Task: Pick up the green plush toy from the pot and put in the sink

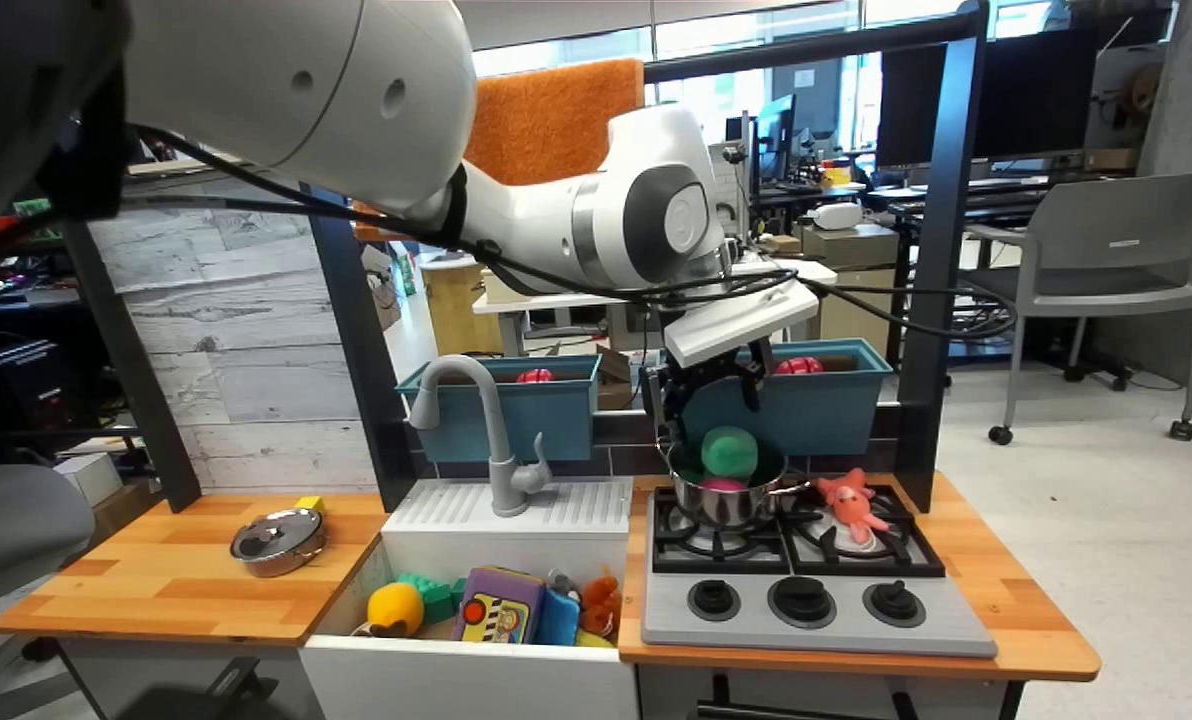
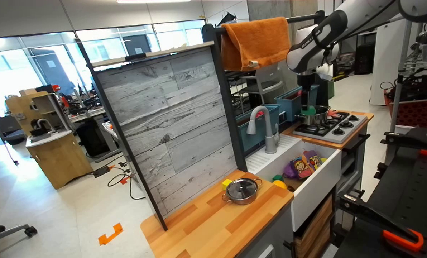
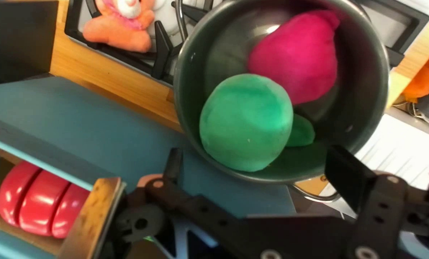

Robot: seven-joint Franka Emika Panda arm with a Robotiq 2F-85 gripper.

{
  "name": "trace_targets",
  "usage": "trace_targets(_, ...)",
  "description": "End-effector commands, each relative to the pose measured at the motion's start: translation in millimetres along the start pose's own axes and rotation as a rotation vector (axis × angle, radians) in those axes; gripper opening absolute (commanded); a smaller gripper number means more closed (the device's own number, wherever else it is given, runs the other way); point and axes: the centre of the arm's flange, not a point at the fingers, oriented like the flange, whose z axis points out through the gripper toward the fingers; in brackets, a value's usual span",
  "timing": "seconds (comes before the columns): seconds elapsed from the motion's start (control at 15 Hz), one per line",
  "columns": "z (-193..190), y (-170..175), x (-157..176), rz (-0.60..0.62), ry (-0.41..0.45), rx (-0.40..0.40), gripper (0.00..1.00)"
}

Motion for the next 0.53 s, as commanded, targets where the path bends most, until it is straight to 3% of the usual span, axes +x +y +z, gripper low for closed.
trace_targets(0.0,38.8,48.9,41.7,0.011,0.019,-0.004,1.0)
trace_targets(0.47,40.7,56.0,30.2,0.145,0.003,0.035,1.0)
